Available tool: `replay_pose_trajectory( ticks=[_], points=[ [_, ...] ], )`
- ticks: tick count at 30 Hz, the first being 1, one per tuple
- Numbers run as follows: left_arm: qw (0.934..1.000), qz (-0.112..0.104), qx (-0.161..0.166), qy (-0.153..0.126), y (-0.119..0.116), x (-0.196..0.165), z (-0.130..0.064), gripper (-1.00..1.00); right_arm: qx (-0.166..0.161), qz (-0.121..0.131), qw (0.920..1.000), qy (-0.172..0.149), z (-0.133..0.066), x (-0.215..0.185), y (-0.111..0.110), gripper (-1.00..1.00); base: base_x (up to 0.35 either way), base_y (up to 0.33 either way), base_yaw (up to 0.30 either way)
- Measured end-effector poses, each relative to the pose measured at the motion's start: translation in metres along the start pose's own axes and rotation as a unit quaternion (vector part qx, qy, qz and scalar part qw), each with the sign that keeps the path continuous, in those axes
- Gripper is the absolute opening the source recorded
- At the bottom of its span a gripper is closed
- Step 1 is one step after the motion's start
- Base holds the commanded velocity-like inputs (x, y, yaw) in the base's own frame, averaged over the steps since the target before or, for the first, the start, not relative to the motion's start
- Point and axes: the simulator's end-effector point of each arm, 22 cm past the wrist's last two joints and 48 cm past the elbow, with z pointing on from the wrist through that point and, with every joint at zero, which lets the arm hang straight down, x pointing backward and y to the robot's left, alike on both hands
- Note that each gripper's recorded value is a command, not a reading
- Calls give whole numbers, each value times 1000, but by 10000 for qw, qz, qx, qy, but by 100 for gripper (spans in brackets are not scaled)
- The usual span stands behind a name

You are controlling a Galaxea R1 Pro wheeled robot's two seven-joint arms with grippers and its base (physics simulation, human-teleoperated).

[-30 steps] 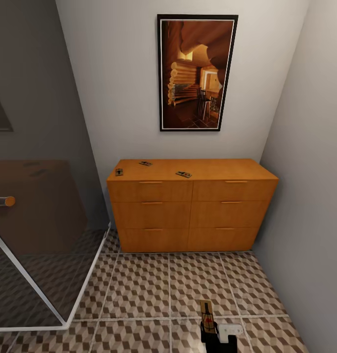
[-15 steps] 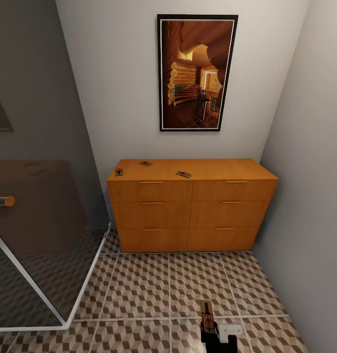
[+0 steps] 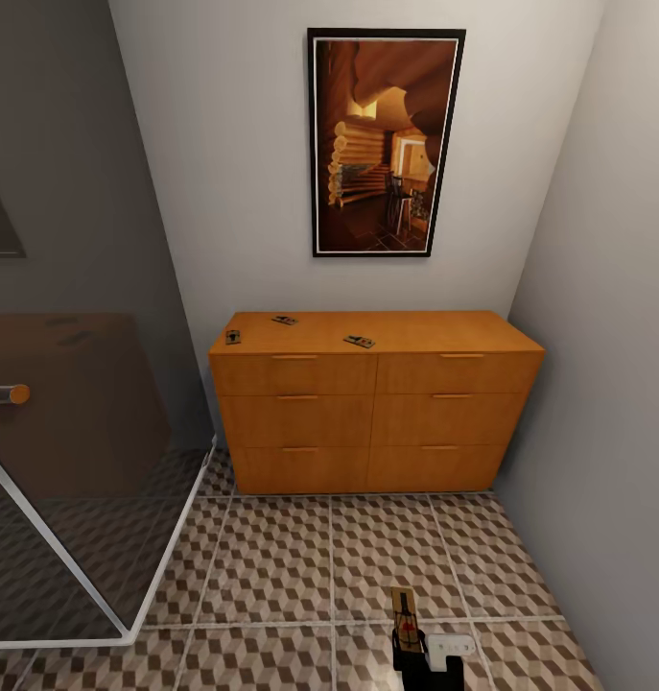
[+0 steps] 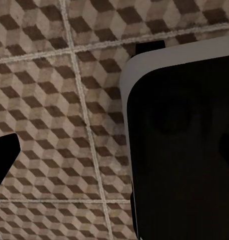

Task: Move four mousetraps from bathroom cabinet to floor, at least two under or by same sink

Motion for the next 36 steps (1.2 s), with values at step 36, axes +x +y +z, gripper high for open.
replay_pose_trajectory(
  ticks=[36],
  points=[
    [10000,0,1,0,0,0,0,100,0,0,10000,-1,0,0,0,-100,0,0,0]
  ],
)
